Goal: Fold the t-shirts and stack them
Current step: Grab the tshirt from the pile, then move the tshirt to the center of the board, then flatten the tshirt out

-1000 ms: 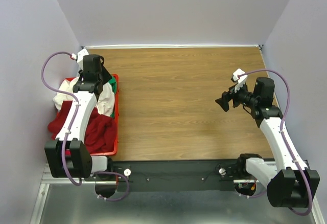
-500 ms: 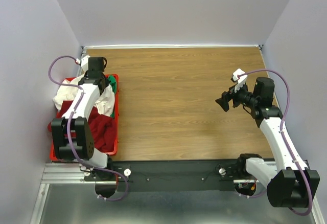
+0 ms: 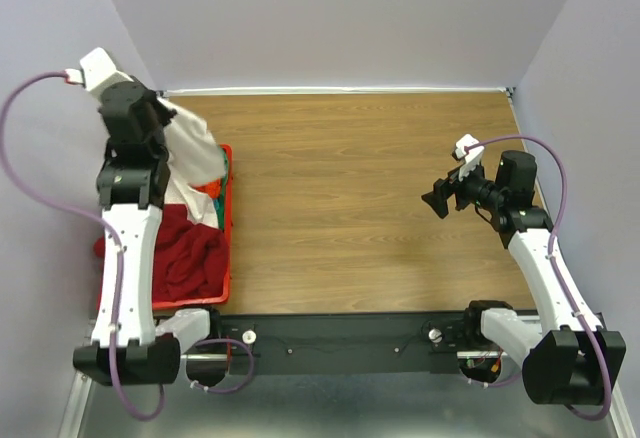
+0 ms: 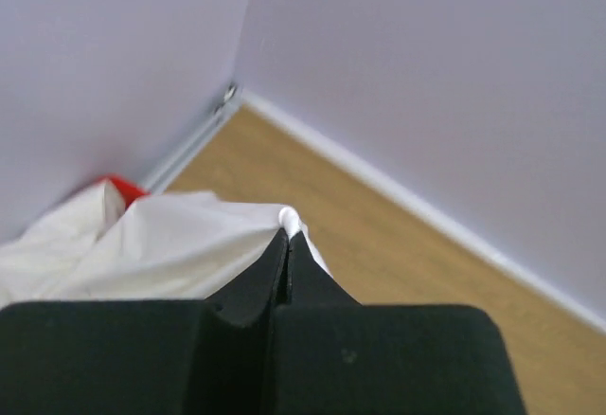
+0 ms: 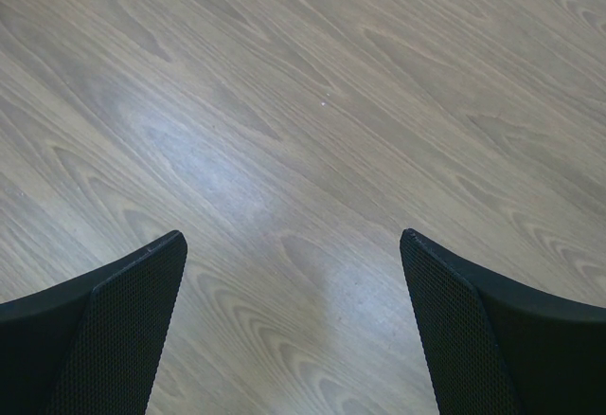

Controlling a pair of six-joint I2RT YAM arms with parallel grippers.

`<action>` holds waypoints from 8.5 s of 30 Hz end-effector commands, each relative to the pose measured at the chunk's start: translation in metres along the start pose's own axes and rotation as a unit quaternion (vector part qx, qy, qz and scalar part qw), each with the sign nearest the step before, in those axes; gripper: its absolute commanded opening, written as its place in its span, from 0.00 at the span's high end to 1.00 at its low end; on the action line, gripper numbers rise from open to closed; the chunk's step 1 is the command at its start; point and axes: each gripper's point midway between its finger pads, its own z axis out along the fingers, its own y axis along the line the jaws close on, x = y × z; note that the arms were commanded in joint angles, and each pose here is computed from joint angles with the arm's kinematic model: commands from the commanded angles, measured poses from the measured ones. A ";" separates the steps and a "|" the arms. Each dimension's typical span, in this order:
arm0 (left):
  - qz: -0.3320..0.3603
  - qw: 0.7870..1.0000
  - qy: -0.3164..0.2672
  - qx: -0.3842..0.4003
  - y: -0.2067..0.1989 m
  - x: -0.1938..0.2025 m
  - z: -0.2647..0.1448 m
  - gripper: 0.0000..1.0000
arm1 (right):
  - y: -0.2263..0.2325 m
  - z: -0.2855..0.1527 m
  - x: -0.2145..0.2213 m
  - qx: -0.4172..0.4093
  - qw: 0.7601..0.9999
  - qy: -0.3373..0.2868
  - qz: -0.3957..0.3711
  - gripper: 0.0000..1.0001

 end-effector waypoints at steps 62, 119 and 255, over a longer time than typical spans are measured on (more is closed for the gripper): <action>-0.118 0.801 0.003 0.586 -0.304 0.008 -0.235 1.00 | -0.081 -0.010 0.053 0.165 0.978 0.115 0.053 0.00; 0.364 0.825 0.388 0.191 -0.097 0.427 -0.123 0.44 | 0.038 0.083 0.091 -0.249 0.953 0.163 -0.057 0.29; 0.173 0.873 0.343 0.300 -0.138 0.303 -0.060 0.23 | -0.109 0.183 0.060 -0.025 0.960 0.259 0.103 0.18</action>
